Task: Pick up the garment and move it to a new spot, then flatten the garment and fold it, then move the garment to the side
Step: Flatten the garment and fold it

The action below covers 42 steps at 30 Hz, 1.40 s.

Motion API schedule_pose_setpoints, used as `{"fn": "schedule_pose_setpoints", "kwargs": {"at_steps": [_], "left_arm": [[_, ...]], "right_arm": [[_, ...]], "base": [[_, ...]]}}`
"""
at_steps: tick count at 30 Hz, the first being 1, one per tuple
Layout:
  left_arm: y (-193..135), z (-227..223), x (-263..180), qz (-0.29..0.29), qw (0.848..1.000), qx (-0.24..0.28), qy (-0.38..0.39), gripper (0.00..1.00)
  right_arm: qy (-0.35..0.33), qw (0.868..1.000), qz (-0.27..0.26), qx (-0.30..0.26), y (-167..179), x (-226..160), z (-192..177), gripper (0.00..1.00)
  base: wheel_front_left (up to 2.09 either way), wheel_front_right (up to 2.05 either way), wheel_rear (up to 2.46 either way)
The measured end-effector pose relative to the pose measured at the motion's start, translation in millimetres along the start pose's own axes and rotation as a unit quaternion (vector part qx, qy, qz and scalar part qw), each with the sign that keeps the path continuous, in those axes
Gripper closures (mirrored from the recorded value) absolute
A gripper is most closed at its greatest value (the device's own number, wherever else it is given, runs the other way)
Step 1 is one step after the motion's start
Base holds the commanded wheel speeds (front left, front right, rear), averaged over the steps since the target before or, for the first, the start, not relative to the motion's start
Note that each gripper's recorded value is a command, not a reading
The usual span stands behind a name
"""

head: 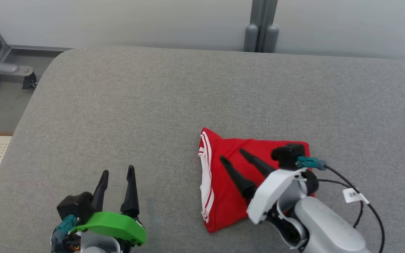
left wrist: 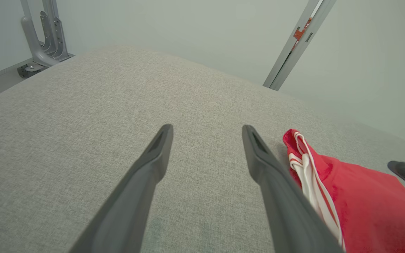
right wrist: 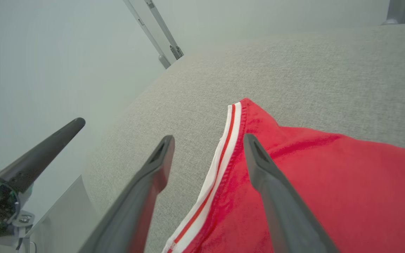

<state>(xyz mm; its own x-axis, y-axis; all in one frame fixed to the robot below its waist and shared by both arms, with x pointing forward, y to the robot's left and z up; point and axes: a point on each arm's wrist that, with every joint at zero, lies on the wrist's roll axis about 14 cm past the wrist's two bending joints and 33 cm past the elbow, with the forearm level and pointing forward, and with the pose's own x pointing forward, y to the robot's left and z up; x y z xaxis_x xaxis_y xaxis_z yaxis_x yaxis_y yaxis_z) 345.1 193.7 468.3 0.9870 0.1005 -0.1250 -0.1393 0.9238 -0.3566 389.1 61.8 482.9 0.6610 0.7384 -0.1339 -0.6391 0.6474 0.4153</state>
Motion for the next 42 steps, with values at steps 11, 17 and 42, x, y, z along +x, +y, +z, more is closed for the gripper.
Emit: {"fn": "schedule_pose_setpoints", "kwargs": {"at_steps": [11, 17, 42], "left_arm": [[-45, -5, 14, -0.071, 0.997, 0.012, 0.002, 0.00], [-66, 2, 25, -0.097, 0.995, 0.020, -0.017, 0.00], [-38, -5, 9, -0.062, 0.997, 0.042, -0.029, 0.00]], "right_arm": [[-0.140, 0.968, -0.181, -0.100, -108, -80, 60, 0.00], [-0.174, 0.943, -0.263, -0.111, -132, -129, 63, 0.00], [-0.200, 0.924, -0.302, -0.122, -125, -163, 61, 0.00]], "base": [[0.00, 0.00, 0.00], [0.00, 0.00, 0.00], [0.00, 0.00, 0.00]]}}
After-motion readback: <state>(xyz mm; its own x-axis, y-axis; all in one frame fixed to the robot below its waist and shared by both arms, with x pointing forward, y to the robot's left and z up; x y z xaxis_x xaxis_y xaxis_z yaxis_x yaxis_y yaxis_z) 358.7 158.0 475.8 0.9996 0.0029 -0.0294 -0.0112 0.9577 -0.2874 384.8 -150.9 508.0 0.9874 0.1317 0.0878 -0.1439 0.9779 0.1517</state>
